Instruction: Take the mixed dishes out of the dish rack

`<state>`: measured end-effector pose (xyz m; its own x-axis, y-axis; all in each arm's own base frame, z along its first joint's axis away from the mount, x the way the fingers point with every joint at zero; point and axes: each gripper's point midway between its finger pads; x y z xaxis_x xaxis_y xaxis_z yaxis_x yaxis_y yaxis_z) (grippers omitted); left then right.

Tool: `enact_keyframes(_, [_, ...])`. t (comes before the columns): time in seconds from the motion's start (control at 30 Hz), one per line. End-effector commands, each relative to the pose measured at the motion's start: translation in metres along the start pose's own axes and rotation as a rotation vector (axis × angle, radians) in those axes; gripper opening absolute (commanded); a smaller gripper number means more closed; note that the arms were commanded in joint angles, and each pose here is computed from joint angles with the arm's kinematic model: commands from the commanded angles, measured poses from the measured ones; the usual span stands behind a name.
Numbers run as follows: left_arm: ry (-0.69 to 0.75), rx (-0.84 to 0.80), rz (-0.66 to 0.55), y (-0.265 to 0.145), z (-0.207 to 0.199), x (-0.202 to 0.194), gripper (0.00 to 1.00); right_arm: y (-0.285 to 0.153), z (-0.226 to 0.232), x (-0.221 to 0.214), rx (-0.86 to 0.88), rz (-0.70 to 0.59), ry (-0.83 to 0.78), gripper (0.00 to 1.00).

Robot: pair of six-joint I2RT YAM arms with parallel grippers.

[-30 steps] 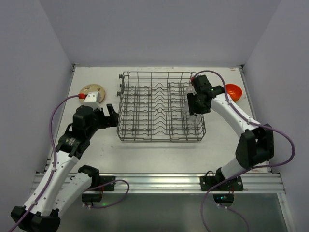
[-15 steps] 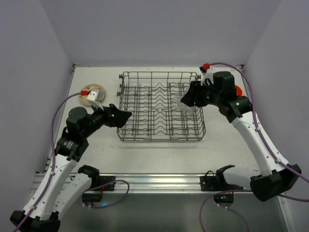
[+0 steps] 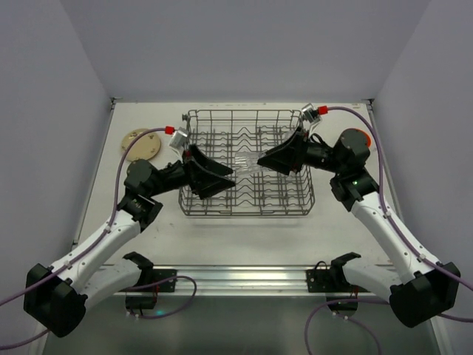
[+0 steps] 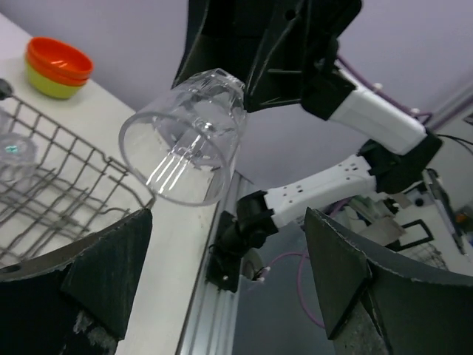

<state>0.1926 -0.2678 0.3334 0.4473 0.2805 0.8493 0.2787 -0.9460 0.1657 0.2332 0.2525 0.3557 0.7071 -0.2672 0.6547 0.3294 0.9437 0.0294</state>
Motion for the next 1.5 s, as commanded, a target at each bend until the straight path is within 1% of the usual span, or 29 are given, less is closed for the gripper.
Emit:
enact_keyframes(0.0, [0.041,-0.162,-0.064,0.01,-0.043,0.024,0.85,-0.002,0.037,0.003,0.187,0.018,-0.081,0.0])
enact_keyframes(0.03, [0.034,-0.17,-0.069,0.011,-0.045,0.027,0.84,-0.001,0.04,0.004,0.21,0.015,-0.098,0.0])
enact_keyframes(0.1, [0.021,-0.174,-0.065,0.016,-0.045,0.025,0.73,-0.002,0.041,0.002,0.229,0.016,-0.106,0.0])
enact_keyframes(0.2, [0.012,-0.176,-0.073,0.018,-0.045,0.025,0.67,-0.001,0.042,-0.001,0.242,0.029,-0.101,0.0])
enact_keyframes(0.23, [0.009,-0.176,-0.077,0.017,-0.045,0.026,0.61,0.0,0.04,-0.002,0.243,0.034,-0.099,0.0])
enact_keyframes(0.3, [0.014,-0.177,-0.091,0.017,-0.046,0.028,0.56,0.001,0.038,-0.005,0.247,0.047,-0.097,0.0])
enact_keyframes(0.33, [0.016,-0.175,-0.095,0.017,-0.046,0.03,0.47,0.002,0.036,-0.006,0.249,0.054,-0.092,0.0])
enact_keyframes(0.4, [0.018,-0.17,-0.102,0.018,-0.045,0.031,0.41,0.002,0.038,-0.01,0.273,0.072,-0.091,0.0])
enact_keyframes(0.43, [0.015,-0.168,-0.1,0.019,-0.043,0.03,0.35,0.003,0.038,-0.011,0.279,0.079,-0.086,0.0])
enact_keyframes(0.5, [0.015,-0.173,-0.104,0.02,-0.043,0.031,0.32,0.005,0.037,-0.013,0.283,0.088,-0.076,0.0])
enact_keyframes(0.6, [0.006,-0.172,-0.101,0.022,-0.041,0.029,0.22,0.007,0.037,-0.016,0.287,0.096,-0.071,0.0])
enact_keyframes(0.63, [0.007,-0.171,-0.098,0.022,-0.041,0.028,0.14,0.008,0.036,-0.016,0.287,0.096,-0.069,0.0])
enact_keyframes(0.7, [0.005,-0.157,-0.102,0.022,-0.038,0.029,0.02,0.008,0.036,-0.015,0.285,0.094,-0.068,0.0])
enact_keyframes(0.77, [0.018,-0.138,-0.106,0.022,-0.036,0.03,0.0,0.008,0.037,-0.015,0.288,0.092,-0.071,0.0])
enact_keyframes(0.8, [0.008,-0.106,-0.105,0.022,-0.031,0.03,0.0,0.008,0.037,-0.014,0.286,0.091,-0.068,0.1])
enact_keyframes(0.83, [0.04,-0.086,-0.111,0.021,-0.03,0.032,0.0,0.008,0.036,-0.014,0.282,0.087,-0.065,0.3])
enact_keyframes(0.87, [0.054,-0.059,-0.112,0.02,-0.027,0.034,0.0,0.009,0.035,-0.013,0.274,0.082,-0.072,0.88])
enact_keyframes(0.9, [0.03,0.042,-0.095,0.021,-0.013,0.036,0.0,0.009,0.028,-0.014,0.234,0.087,-0.045,0.99])
enact_keyframes(0.93, [0.101,0.109,-0.088,0.018,-0.004,0.039,0.0,0.007,0.025,-0.011,0.206,0.071,-0.097,0.99])
enact_keyframes(0.97, [0.129,0.231,-0.113,0.015,0.013,0.05,0.0,0.009,0.021,0.003,0.141,0.016,-0.109,0.99])
enact_keyframes(1.0, [0.115,0.363,-0.059,0.007,0.026,0.053,0.0,0.006,-0.001,-0.002,0.015,0.025,-0.038,0.99])
enact_keyframes(1.03, [0.163,0.5,-0.014,-0.004,0.047,0.052,0.0,0.001,-0.007,0.005,-0.062,-0.014,-0.112,0.99])
enact_keyframes(1.07, [0.159,0.782,0.007,-0.035,0.075,0.066,0.0,-0.005,-0.024,0.027,-0.215,-0.119,-0.121,0.99])
enact_keyframes(1.1, [0.177,0.922,0.03,-0.053,0.09,0.073,0.0,-0.015,-0.043,0.019,-0.333,-0.11,-0.082,0.99])
enact_keyframes(1.13, [0.165,1.065,0.113,-0.066,0.117,0.064,0.0,-0.025,-0.046,0.025,-0.395,-0.147,-0.101,0.99])
enact_keyframes(1.17, [0.142,1.245,0.159,-0.102,0.131,0.076,0.0,-0.035,-0.055,0.032,-0.477,-0.19,-0.123,0.99])
enact_keyframes(1.23, [0.092,1.321,0.273,-0.124,0.164,0.068,0.0,-0.045,-0.059,0.027,-0.528,-0.179,-0.121,0.99])
enact_keyframes(1.33, [-0.034,1.482,0.262,-0.187,0.203,0.073,0.0,-0.056,-0.058,0.02,-0.566,-0.161,-0.14,0.99])
enact_keyframes(1.47, [-0.161,1.602,0.28,-0.231,0.234,0.053,0.0,-0.067,-0.062,0.007,-0.599,-0.132,-0.142,0.99])
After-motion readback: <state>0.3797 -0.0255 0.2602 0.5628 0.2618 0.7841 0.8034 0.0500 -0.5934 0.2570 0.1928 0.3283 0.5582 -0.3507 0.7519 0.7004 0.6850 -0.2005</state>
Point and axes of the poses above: each gripper's point midway between its finger pads, its own y axis out along the fingers, its own z axis along the line the jaws close on, x = y × z, and after that the axes turned 9 degrees about y, right-handed
